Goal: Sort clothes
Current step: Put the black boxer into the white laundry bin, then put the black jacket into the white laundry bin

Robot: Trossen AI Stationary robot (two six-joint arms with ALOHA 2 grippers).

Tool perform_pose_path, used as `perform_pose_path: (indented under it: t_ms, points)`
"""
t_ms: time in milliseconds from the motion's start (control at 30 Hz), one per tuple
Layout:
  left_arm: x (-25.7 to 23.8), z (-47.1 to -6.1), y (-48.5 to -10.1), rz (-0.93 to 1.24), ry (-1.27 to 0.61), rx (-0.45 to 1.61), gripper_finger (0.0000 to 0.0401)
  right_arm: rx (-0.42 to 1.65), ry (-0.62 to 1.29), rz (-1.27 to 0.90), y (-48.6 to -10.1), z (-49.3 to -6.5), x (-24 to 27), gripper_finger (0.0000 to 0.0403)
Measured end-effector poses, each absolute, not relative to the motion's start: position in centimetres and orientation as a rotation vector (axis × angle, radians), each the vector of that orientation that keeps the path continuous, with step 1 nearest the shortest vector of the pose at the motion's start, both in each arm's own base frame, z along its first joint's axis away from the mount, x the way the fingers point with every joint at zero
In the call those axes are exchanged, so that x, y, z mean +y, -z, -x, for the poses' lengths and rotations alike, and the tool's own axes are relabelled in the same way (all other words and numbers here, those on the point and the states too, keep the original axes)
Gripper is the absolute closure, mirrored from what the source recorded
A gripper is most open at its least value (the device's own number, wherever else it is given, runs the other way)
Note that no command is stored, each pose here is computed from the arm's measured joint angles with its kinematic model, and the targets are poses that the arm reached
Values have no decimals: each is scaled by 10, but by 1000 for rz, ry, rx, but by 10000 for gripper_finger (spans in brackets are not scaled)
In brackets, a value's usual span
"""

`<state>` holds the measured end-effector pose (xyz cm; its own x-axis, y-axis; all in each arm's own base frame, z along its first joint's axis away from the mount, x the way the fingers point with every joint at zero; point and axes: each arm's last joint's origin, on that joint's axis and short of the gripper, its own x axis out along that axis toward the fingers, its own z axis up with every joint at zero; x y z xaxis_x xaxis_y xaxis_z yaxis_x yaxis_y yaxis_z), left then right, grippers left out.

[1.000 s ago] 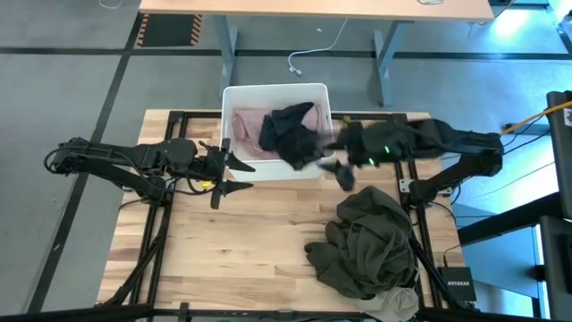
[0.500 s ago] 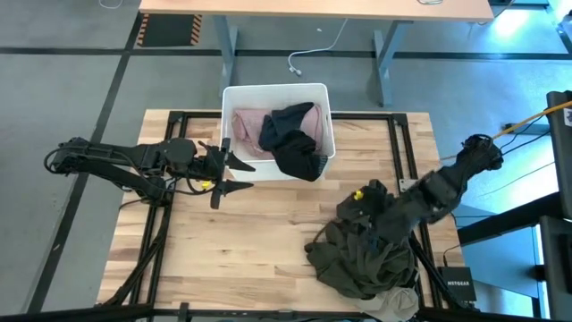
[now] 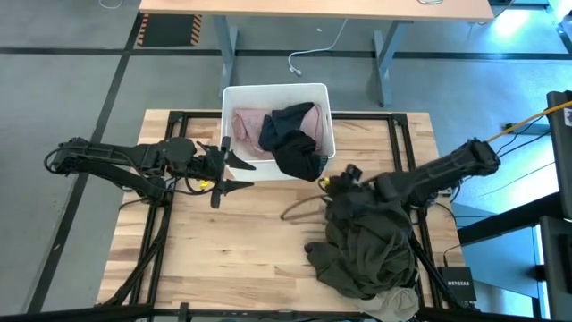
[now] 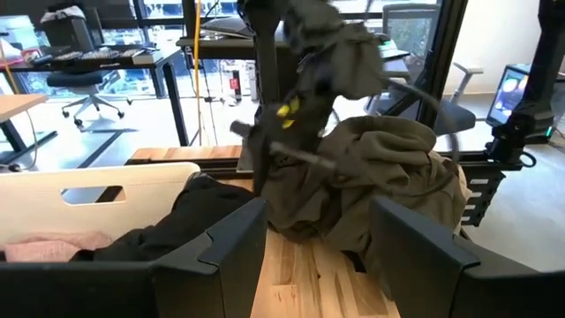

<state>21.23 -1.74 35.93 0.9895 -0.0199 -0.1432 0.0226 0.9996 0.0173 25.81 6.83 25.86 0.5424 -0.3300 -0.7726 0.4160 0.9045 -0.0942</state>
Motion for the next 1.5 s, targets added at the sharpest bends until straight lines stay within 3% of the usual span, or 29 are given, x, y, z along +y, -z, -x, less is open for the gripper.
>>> perform_pose_path:
  t_ms: [167,333,567,733,967,1267,1500]
  points:
    - [-17,-212,-359,-19,21,144,207,756,450,-140,-258,-286,40,120]
    - [-17,-212,-359,-19,21,148,207,520,294,-200,-302,-311,26,120]
    - [-18,-212,-357,1,23,163,207,243,577,-183,-378,-315,-3,120]
    - [-19,-212,-356,5,26,175,207,382,337,-196,-398,-306,19,120]
    - [-19,-212,-356,4,26,179,207,678,60,-212,-380,-276,97,120]
    - [-19,-212,-359,38,24,145,207,896,-4,-408,-368,-220,171,120]
    - [-19,-212,-359,20,25,147,207,1140,148,-733,-358,-181,195,120]
